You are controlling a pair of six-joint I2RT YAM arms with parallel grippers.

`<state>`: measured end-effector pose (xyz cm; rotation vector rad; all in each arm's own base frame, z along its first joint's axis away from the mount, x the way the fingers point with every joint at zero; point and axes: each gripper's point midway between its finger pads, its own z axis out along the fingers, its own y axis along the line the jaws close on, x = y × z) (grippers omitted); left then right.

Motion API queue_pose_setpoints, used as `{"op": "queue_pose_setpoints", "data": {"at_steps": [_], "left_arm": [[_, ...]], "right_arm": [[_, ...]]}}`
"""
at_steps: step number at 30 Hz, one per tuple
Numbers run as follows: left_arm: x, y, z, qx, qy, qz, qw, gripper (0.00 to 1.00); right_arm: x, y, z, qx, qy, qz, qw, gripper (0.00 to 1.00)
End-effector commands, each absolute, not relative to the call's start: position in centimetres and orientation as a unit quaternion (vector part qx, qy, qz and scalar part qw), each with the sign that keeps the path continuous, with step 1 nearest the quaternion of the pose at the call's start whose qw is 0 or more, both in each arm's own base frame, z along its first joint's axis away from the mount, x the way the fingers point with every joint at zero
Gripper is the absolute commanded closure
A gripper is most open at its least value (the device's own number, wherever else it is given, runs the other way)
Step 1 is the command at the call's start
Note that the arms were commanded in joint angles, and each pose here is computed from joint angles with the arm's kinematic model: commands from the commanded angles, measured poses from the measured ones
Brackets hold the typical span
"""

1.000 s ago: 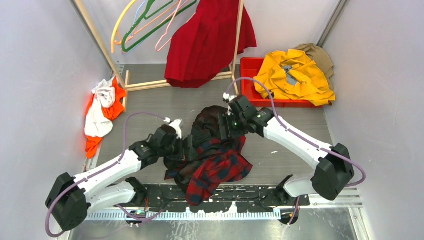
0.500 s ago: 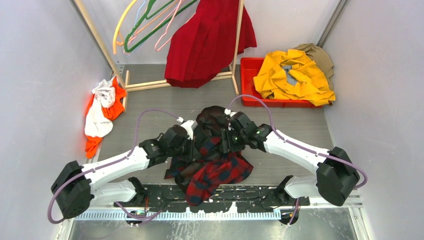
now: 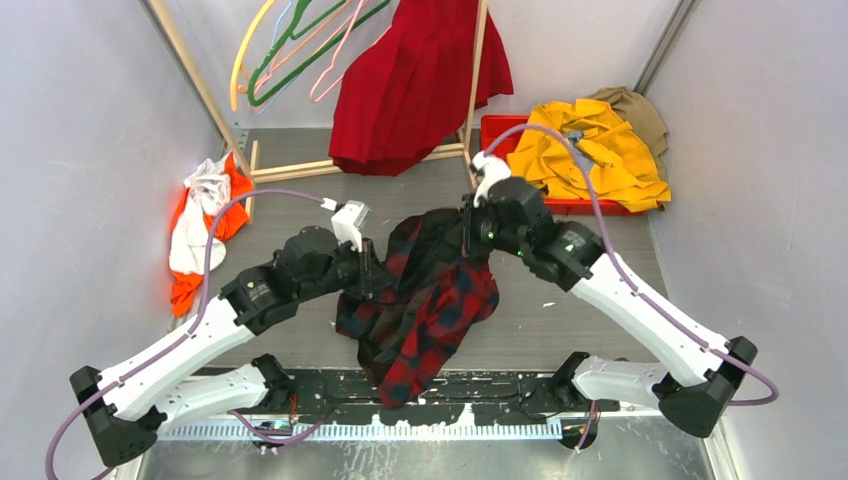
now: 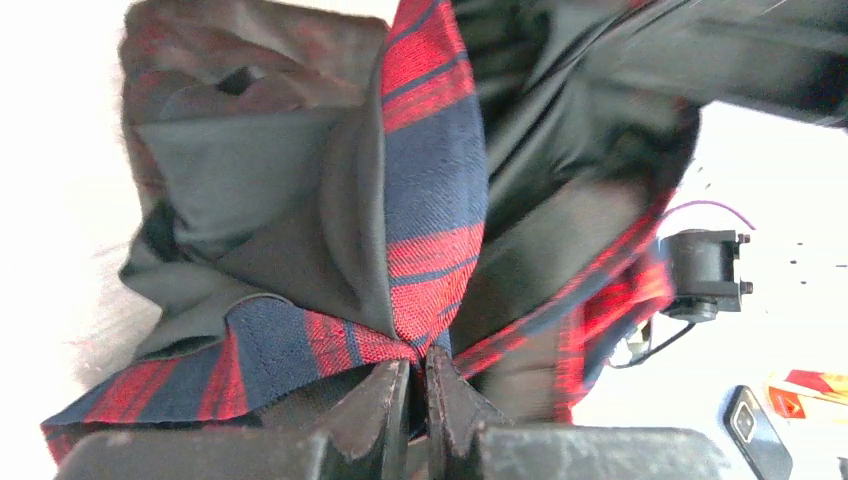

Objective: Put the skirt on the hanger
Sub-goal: Flatten out the skirt at the center of the board.

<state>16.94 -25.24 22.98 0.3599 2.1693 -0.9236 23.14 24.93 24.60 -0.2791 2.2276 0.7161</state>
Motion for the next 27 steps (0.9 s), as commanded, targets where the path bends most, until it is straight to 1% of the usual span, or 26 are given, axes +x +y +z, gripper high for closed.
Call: {"op": "queue_pose_setpoints", "data": {"at_steps": [1,3,6,9,13,16,19,21,24,27], "left_arm": [[17.7,-24.6,26.3,0.160,0.831,-0.341,0.410,0.88],[17.8,-24.4,27.0,0.164,0.830,-0.337,0.414,0.87],[17.8,-24.3,27.9,0.166,0.825,-0.338,0.422,0.83],[17.7,-24.3,28.8,0.171,0.820,-0.341,0.426,0.69],[17.6,-24.0,29.4,0.174,0.818,-0.339,0.431,0.54],[17.4,-23.7,29.6,0.174,0.816,-0.341,0.434,0.53],[17.2,-23.5,29.7,0.172,0.816,-0.342,0.434,0.53],[17.0,-23.2,29.6,0.172,0.816,-0.342,0.433,0.53],[16.7,-22.4,29.5,0.165,0.817,-0.338,0.437,0.53],[16.2,-21.4,29.3,0.156,0.818,-0.335,0.441,0.53]], "right_arm": [[24.7,24.0,36.0,-0.114,0.811,0.291,0.495,0.99],[24.9,23.8,39.5,-0.122,0.796,0.290,0.518,0.99],[24.5,22.7,44.2,-0.127,0.772,0.290,0.551,0.99],[23.7,20.7,47.6,-0.122,0.755,0.277,0.581,0.99],[21.8,17.6,50.4,-0.123,0.743,0.257,0.606,0.99],[20.6,15.9,51.6,-0.122,0.733,0.248,0.622,0.99],[20.3,16.3,51.7,-0.143,0.733,0.250,0.616,0.99],[20.8,18.1,50.9,-0.170,0.738,0.261,0.598,0.99],[22.0,23.2,47.8,-0.231,0.752,0.297,0.541,0.99],[23.7,28.1,44.4,-0.259,0.758,0.333,0.498,0.99]]}}
